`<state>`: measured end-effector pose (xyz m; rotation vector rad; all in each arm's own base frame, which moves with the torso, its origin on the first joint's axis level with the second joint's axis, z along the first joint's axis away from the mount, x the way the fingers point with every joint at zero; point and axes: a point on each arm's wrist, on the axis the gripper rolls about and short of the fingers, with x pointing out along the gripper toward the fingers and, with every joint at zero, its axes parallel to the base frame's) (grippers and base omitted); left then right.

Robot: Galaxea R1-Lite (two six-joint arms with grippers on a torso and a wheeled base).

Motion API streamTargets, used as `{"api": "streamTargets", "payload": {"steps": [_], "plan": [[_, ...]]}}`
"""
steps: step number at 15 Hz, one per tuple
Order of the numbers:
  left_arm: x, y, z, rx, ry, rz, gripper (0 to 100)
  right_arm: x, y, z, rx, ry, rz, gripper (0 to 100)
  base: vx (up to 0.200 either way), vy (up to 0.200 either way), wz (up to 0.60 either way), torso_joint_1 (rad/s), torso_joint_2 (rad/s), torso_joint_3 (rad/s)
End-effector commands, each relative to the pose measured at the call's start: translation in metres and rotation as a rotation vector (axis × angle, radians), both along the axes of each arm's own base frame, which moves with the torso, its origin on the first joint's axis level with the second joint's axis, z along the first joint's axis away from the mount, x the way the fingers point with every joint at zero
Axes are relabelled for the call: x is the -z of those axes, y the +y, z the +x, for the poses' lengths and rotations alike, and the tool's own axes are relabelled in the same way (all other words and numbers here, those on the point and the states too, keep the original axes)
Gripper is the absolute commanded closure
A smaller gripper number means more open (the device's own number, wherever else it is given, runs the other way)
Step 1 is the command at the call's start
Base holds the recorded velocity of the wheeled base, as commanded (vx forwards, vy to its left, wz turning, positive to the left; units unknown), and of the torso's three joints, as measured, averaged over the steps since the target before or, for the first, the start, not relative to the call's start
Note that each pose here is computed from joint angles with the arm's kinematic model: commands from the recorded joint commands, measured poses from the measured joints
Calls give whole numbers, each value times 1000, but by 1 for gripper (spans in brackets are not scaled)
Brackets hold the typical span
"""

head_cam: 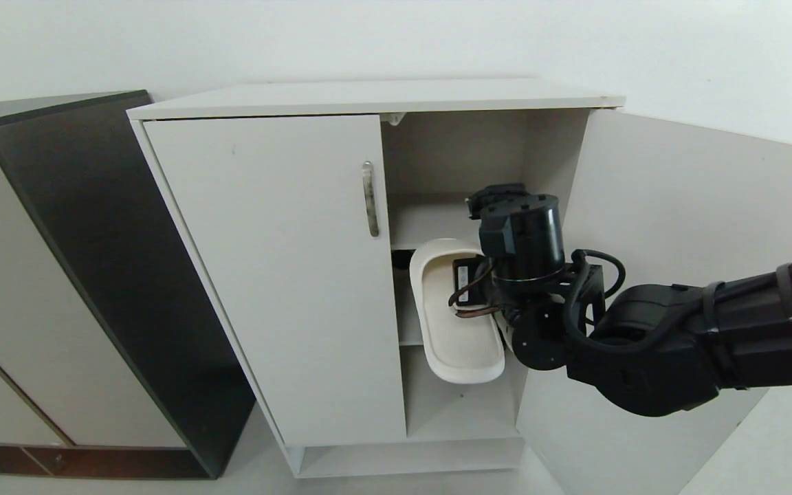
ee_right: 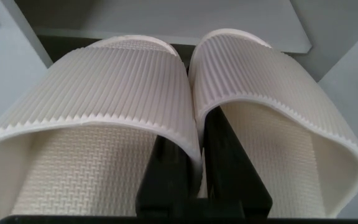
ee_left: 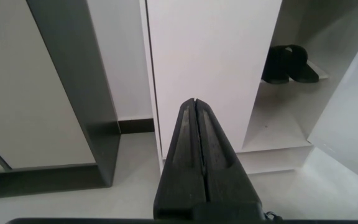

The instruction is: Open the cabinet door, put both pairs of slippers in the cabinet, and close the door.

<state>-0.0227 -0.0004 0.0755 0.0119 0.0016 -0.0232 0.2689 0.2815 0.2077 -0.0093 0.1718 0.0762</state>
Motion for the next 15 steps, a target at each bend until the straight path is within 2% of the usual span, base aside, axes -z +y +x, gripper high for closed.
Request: {"api": "streamTargets", "payload": {"steps": [1,5,15], "plan": [[0,0,0,0,1,-1,100,-2,-2,0,3,-4,5,100,0,0,0,0,0,0],[0,0,0,1,1,0,100,0,-1,1,3,-1,-2,100,0,0,0,0,0,0],[0,0,0,1,1,0,100,-1,-1,1,2,-3,-1,100,200,0,0,0,4,1]]}}
